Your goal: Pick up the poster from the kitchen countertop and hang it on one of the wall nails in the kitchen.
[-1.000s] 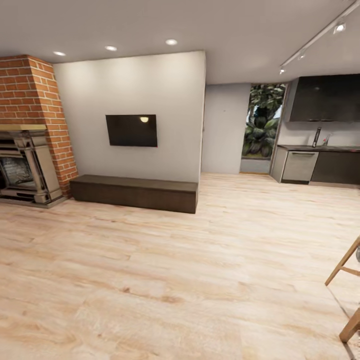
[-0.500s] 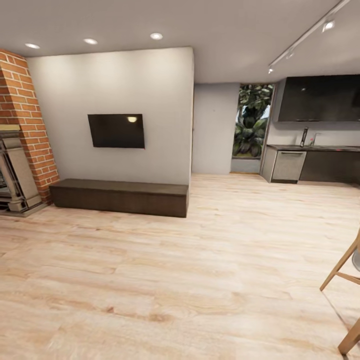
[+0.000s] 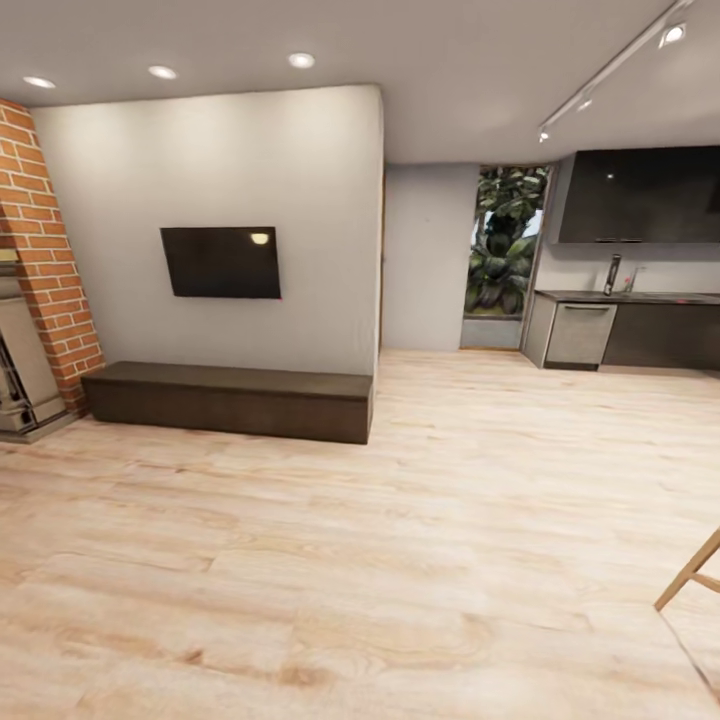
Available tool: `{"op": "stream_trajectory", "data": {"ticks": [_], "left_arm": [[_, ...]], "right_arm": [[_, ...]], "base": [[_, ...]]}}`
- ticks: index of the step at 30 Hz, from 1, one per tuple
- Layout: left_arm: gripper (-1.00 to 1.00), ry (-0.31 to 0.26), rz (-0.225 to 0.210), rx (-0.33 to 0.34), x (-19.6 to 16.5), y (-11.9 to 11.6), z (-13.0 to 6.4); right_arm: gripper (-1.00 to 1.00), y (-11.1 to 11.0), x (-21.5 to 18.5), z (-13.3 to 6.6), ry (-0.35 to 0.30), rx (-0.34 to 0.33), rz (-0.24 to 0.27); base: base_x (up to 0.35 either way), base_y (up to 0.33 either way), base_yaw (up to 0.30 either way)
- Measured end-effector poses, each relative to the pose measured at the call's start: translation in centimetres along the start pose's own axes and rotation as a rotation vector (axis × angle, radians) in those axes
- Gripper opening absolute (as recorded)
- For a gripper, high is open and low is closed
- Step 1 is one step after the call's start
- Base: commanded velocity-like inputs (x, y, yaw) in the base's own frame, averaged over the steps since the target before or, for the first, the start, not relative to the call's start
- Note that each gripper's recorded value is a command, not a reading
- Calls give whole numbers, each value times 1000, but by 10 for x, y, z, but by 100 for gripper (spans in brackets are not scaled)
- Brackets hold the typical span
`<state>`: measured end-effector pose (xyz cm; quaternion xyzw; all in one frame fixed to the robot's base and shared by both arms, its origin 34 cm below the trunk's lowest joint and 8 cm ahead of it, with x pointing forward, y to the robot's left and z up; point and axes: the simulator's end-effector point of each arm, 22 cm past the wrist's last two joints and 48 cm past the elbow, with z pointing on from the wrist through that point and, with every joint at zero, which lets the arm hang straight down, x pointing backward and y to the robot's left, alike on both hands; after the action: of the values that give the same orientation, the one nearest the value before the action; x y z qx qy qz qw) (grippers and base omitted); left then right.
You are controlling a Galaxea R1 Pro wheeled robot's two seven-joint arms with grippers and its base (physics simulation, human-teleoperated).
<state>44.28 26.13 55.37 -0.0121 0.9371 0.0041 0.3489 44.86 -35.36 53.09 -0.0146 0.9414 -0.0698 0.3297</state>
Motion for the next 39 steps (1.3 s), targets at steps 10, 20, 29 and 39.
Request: {"op": "stream_trajectory", "data": {"ticks": [10,20,29,39], "left_arm": [[100,0,0,0,0,0,0],[100,-3,4,-5,-2,4,0],[100,-7,5,-7,-3,6,0],[100,-7,5,-8,-3,6,0]], "right_arm": [[100,0,0,0,0,0,0],[100,0,-2,0,-5,1,0],[100,0,-3,0,-8,1,1],[100,0,-3,-1,-8,1,1]], "base": [[320,-119,-175],[320,-115,-262],[321,-86,-235],[321,-37,-31]]}}
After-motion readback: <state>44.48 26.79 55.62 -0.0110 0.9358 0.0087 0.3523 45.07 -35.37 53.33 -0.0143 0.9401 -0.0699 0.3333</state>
